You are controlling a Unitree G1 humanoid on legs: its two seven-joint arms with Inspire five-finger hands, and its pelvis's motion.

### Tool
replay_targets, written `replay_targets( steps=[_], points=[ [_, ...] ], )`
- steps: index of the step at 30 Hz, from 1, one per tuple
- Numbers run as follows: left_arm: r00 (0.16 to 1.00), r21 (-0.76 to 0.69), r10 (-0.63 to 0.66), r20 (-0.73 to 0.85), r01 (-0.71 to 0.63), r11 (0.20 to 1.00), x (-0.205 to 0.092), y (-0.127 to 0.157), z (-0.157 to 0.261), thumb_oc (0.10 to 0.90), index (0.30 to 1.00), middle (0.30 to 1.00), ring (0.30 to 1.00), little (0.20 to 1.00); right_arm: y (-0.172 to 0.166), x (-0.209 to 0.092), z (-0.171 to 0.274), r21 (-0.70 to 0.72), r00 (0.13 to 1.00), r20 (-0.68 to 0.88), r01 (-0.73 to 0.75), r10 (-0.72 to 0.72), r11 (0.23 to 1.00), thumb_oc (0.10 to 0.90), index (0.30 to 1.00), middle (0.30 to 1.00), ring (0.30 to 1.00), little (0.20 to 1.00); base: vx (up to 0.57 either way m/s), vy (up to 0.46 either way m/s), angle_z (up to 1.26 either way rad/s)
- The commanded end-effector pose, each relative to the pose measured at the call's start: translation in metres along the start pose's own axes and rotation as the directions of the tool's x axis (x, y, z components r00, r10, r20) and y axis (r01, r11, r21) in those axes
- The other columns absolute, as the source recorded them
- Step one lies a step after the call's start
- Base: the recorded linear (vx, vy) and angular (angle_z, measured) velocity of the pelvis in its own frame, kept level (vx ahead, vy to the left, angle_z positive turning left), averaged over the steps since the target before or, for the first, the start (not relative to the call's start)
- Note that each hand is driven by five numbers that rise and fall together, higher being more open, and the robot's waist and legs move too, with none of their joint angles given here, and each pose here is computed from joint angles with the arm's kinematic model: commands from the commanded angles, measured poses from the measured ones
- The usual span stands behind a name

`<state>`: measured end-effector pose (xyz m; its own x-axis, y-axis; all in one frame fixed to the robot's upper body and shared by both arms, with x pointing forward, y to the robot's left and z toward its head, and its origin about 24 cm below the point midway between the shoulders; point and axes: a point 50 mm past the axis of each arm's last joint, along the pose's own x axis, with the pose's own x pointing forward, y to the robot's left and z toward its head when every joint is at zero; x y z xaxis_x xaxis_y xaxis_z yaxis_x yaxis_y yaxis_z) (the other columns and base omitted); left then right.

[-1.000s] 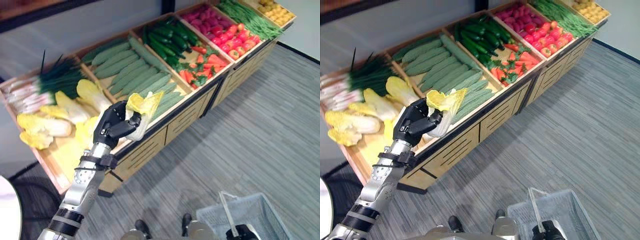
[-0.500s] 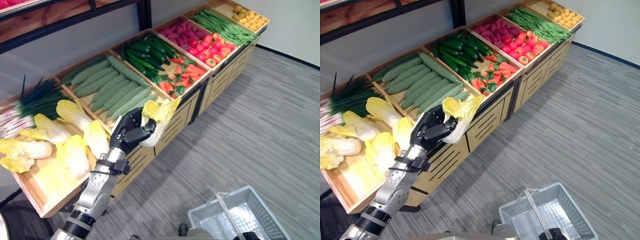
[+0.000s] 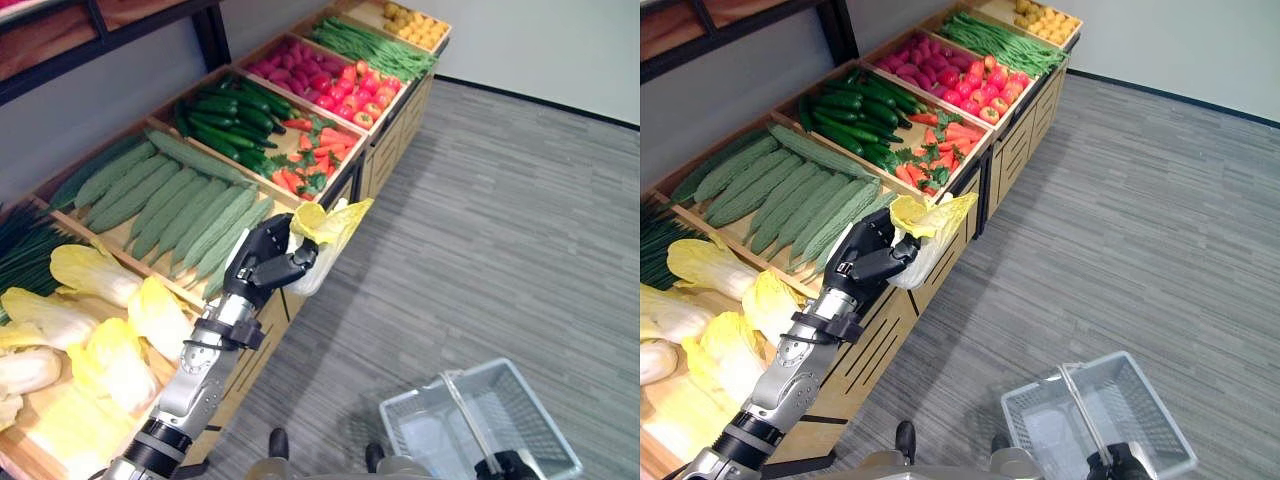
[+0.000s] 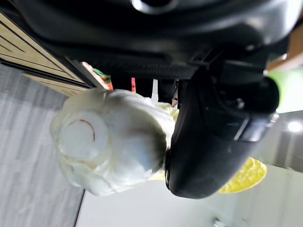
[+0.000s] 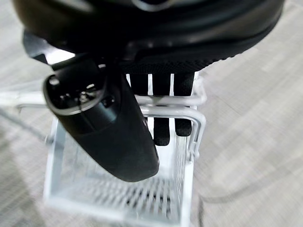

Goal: Get the vegetables into the basket

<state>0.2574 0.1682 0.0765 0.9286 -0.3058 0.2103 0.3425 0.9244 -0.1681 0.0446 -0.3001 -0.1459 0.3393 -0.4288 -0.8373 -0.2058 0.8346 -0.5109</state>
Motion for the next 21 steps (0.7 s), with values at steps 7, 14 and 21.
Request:
replay_targets(
  steps=[7,14,21],
  points=[
    [0.929,0.073,-0.133,0.345,0.115,0.991,0.023,-0.013,0.068,0.4,0.3,0.3,0.3,0.3,-0.011,0.005,0.03,0.044,0.993,0.106,0.047,-0.051,0.998,0.4,0.3,0.3,0.3,0.3,-0.07,0.171,-0.4],
    [0.933,0.095,-0.132,0.334,0.106,0.99,0.02,-0.008,0.071,0.4,0.3,0.3,0.3,0.3,-0.009,0.006,0.038,0.011,0.989,0.137,0.048,-0.049,0.999,0.4,0.3,0.3,0.3,0.3,-0.11,0.066,-0.85],
    [0.937,0.078,-0.113,0.331,0.093,0.993,0.018,-0.005,0.07,0.4,0.3,0.3,0.3,0.3,-0.007,0.005,0.033,0.005,0.991,0.125,0.041,-0.041,0.999,0.4,0.3,0.3,0.3,0.3,0.01,-0.123,-0.49]
  ],
)
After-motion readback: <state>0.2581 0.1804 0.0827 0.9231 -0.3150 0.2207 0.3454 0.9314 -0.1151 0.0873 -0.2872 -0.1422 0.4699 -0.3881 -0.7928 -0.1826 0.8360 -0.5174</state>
